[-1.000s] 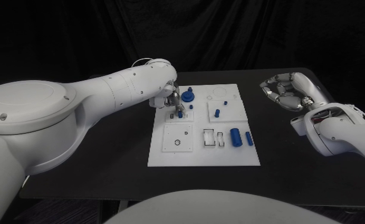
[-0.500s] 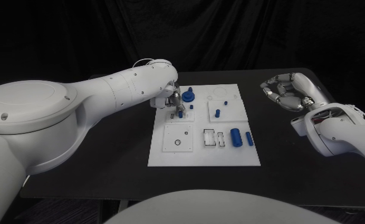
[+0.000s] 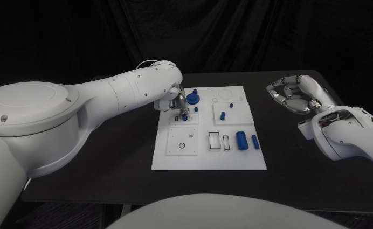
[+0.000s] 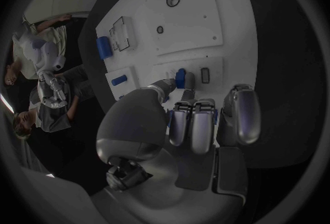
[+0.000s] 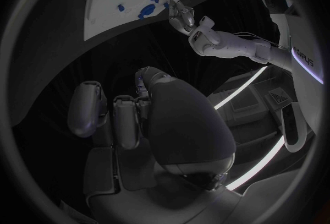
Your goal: Assemble the parts on the task board
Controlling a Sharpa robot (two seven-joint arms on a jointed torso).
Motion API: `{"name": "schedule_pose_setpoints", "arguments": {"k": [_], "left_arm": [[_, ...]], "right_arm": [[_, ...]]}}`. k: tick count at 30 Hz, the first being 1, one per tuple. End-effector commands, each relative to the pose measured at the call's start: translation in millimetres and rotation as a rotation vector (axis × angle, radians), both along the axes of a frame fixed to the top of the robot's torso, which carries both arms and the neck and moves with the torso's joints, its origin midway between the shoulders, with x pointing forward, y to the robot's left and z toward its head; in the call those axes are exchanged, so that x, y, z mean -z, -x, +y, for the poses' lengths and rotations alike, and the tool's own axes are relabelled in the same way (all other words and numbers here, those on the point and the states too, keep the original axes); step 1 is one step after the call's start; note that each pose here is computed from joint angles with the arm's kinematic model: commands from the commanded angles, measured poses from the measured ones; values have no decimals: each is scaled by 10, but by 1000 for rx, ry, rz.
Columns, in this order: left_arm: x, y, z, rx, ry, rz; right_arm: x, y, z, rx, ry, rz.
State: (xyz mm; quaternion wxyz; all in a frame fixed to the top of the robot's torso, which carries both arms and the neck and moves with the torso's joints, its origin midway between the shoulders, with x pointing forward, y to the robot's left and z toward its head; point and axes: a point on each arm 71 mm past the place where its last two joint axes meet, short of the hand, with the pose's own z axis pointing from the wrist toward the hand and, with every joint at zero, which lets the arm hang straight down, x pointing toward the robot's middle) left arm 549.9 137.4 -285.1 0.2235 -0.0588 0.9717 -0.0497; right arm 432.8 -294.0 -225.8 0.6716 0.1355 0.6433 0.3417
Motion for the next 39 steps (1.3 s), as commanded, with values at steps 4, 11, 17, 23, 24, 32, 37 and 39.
{"name": "schedule_pose_setpoints", "arguments": {"k": [4,11,17,23,24,32,37,39], "left_arm": [[22,27,-21,3,12,5],[13,43,-15,-16,35,-34],[-22,73,25,-71,85,-135],[-111,133,127,-93,111,-325],[-129,148,143,-95,115,-357],[-263,291,253,-98,135,-548],[-302,347,267,-102,137,-594],[-310,359,267,-103,138,-614]], "right_arm": [[17,-2,-5,10,3,19],[19,-4,-11,12,4,22],[19,-3,-30,17,6,22],[17,-1,-50,21,7,20],[17,-1,-52,21,7,20],[15,0,-64,24,8,18],[13,1,-64,24,8,15],[11,4,-64,24,7,13]]}}
